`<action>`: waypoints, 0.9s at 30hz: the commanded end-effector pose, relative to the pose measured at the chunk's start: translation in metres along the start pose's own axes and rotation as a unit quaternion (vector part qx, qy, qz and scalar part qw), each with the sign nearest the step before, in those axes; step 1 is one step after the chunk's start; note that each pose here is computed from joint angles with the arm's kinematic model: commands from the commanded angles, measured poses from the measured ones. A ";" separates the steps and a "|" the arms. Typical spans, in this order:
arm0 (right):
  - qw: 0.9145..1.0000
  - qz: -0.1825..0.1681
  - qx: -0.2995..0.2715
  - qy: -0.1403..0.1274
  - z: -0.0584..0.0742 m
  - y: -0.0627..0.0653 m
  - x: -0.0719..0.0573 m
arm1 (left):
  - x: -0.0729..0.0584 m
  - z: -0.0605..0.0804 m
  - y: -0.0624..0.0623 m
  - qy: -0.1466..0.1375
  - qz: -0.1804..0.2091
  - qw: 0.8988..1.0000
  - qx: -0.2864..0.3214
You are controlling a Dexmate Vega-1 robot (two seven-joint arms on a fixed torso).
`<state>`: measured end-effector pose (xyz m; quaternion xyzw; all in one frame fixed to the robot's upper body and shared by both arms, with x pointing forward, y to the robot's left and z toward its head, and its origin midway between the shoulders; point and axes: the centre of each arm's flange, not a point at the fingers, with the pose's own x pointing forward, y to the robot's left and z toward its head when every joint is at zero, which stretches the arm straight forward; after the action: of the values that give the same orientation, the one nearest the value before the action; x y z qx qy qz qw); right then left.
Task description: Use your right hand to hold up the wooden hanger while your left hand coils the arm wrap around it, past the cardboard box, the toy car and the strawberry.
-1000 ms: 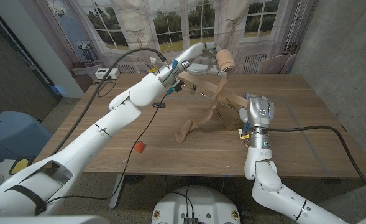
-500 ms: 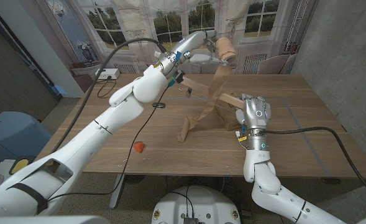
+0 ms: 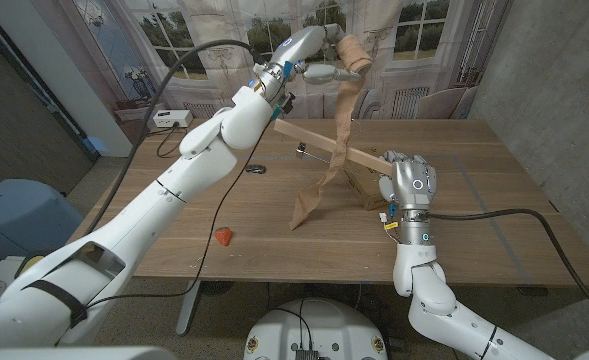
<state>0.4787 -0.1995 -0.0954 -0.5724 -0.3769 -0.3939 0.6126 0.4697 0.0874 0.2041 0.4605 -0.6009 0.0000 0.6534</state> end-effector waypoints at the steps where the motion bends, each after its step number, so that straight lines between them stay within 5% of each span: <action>1: 1.000 -0.006 0.005 -0.005 -0.001 0.001 -0.001 | 0.031 -0.013 0.014 0.040 0.005 0.998 0.041; 12: 0.999 -0.017 0.030 -0.019 0.004 -0.001 -0.001 | 0.057 -0.019 0.017 0.058 0.012 0.997 0.052; 27: 0.995 -0.030 0.064 -0.070 0.024 -0.005 -0.005 | 0.094 -0.016 0.010 0.045 0.001 0.998 0.034</action>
<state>0.4744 -0.1874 -0.0955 -0.5518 -0.4301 -0.3690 0.6119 0.4952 0.0682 0.2696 0.4835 -0.5698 0.0577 0.6620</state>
